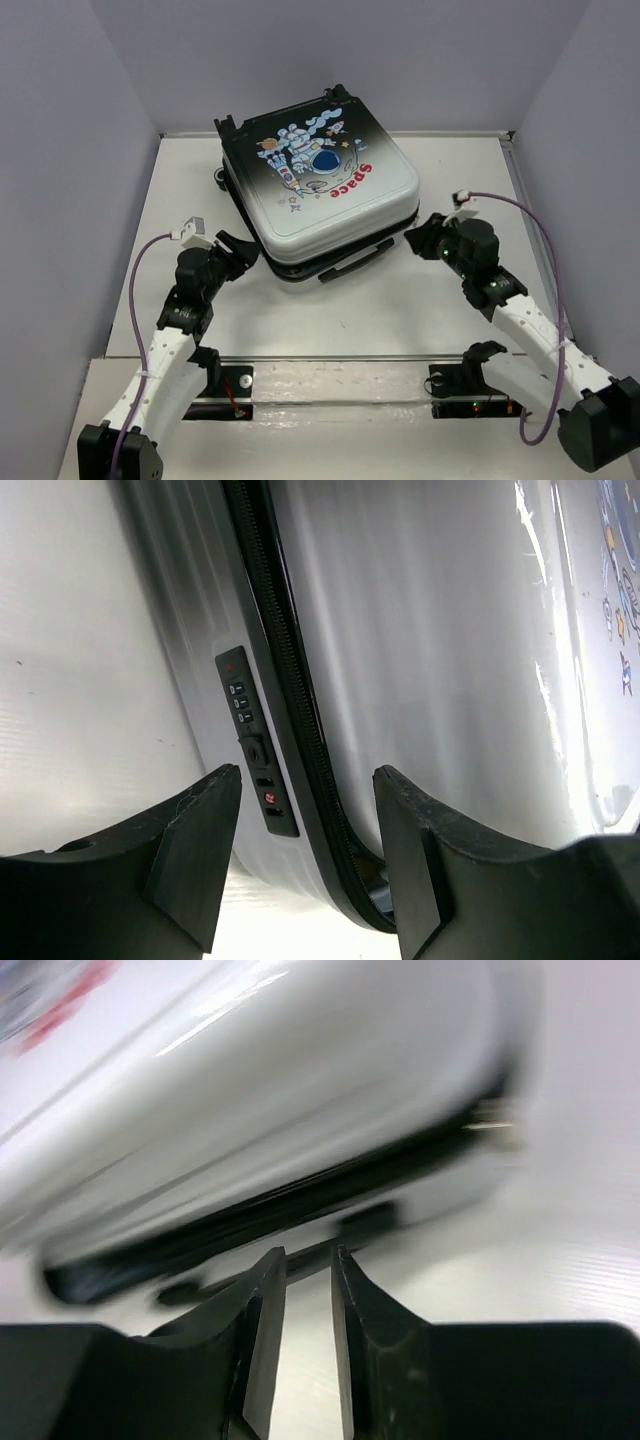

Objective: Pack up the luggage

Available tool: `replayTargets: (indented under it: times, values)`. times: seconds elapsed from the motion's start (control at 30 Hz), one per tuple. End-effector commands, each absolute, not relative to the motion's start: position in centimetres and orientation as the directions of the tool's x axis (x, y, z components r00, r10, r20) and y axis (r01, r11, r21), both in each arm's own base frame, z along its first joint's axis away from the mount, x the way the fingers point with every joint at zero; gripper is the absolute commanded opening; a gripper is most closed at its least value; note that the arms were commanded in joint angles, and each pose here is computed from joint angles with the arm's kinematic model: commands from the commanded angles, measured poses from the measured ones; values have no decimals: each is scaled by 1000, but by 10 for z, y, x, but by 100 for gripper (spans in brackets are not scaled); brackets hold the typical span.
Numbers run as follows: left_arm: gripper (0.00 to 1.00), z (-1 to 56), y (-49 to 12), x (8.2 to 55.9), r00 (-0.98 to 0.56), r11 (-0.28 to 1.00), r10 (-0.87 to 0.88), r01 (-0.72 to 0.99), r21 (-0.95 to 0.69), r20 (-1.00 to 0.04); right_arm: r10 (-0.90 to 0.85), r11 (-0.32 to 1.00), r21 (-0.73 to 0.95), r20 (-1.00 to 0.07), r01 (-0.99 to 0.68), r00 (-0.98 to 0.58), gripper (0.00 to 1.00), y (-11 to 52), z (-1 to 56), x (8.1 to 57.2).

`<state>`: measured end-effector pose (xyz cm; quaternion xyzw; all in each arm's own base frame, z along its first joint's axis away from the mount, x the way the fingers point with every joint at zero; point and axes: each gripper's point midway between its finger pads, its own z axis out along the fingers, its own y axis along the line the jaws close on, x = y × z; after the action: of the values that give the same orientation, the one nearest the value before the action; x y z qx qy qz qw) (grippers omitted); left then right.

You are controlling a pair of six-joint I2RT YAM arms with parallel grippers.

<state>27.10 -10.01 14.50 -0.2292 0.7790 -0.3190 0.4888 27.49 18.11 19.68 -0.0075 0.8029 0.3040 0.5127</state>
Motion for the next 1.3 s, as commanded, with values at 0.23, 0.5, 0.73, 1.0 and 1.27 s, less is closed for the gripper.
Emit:
replayTargets:
  times: [0.23,0.5,0.73,1.0,1.27]
  values:
    - [66,152,-117,259,-484,671,-636,37,-740,-601,304,877,420,-862,-235,-405,33,71,157,339]
    - [65,145,-126,249,-544,666,-601,63,-744,-585,236,753,426,-886,-502,-399,62,93,159,359]
    - [65,146,-133,245,-559,660,-589,85,-747,-584,180,645,448,-877,-620,-446,65,104,152,370]
    - [64,143,-135,244,-573,682,-566,78,-727,-593,141,539,406,-907,-738,-396,66,111,164,388]
    - [63,143,-134,247,-548,659,-605,64,-750,-578,231,331,449,-891,-830,-391,54,129,171,368]
